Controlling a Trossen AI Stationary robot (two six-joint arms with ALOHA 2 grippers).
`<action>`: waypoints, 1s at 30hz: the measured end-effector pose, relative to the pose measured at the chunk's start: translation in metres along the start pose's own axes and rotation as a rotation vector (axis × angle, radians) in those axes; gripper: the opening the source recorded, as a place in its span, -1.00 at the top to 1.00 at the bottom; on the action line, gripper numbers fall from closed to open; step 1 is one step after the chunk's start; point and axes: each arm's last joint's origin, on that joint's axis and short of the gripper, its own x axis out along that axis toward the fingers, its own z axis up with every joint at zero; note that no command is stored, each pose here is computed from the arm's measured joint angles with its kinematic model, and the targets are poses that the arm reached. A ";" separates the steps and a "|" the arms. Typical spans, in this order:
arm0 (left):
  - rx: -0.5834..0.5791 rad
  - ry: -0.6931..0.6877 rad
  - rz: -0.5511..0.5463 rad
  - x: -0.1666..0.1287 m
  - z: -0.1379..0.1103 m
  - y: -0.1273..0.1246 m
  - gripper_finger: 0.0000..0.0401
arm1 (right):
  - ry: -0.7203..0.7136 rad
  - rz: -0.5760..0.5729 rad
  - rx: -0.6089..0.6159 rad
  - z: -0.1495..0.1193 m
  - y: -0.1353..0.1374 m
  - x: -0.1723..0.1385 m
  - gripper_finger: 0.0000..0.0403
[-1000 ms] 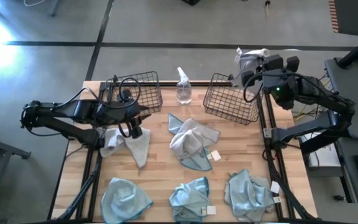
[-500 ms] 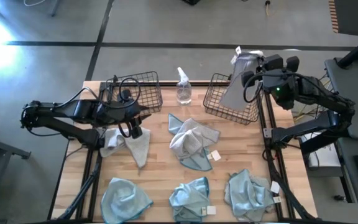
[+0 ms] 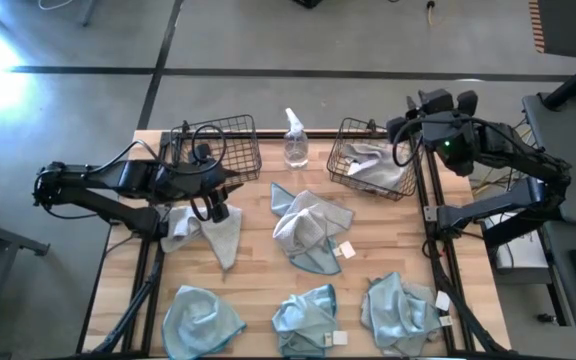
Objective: Sort microfiber towel by color & place in baskets
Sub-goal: Put the gray microfiber towel into the right black wire basket
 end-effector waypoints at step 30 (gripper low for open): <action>0.076 0.054 -0.001 -0.006 -0.007 0.004 0.43 | 0.897 0.400 -0.338 -0.096 0.150 0.063 0.60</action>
